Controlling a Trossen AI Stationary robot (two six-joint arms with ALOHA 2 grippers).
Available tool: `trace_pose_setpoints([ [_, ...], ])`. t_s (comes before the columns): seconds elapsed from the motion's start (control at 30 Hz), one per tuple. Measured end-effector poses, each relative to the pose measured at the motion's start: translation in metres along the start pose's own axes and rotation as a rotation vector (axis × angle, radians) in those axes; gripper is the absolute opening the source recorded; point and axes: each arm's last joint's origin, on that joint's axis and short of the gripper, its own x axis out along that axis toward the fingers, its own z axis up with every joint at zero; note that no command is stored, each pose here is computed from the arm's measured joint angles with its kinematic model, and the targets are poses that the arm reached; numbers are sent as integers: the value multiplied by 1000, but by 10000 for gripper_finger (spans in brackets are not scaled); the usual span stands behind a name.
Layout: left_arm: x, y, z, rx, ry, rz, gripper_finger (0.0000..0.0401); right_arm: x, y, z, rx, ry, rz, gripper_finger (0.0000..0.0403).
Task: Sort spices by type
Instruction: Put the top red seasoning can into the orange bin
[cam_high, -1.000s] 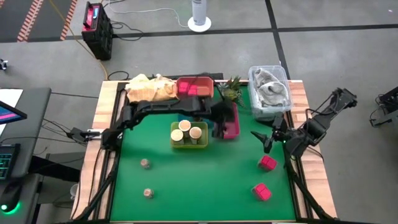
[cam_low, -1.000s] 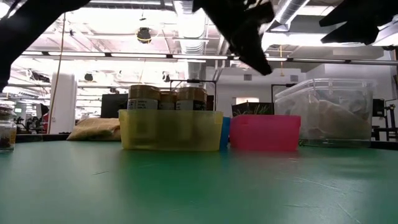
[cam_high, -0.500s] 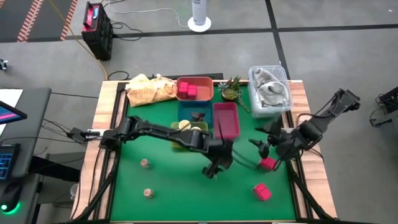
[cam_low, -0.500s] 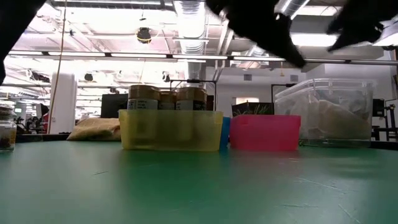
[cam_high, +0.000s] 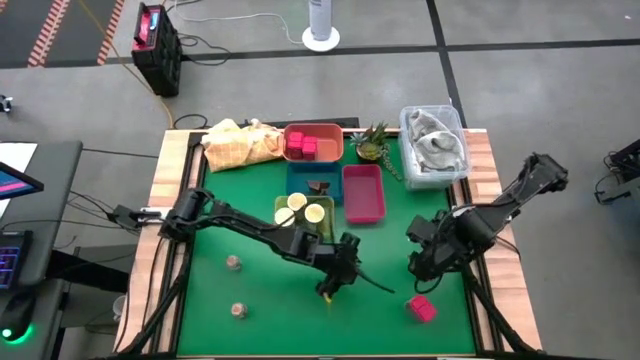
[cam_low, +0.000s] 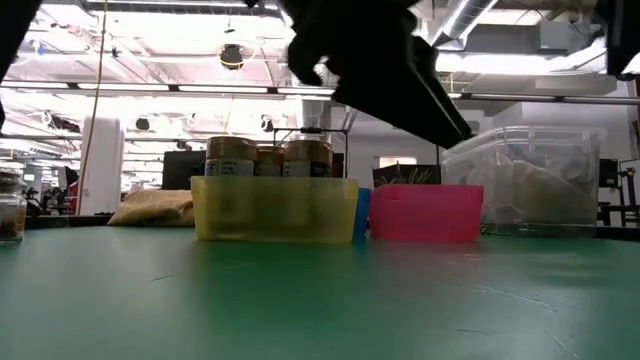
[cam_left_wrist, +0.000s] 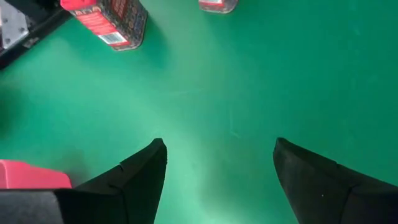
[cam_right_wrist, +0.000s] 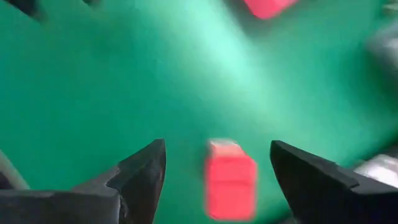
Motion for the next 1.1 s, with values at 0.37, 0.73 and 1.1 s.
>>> trace_pose_setpoints([
  [0.37, -47, -9, -13, -43, -110, 78, 279, 18, 11, -28, 44, 170, -112, 356],
  [0.73, -57, -22, -7, -19, -108, 53, 279, 55, -1, -61, 115, 249, -150, 382],
  [1.1, -54, -4, -17, -7, -54, 102, 279, 83, 0, -66, 80, 262, -79, 380],
])
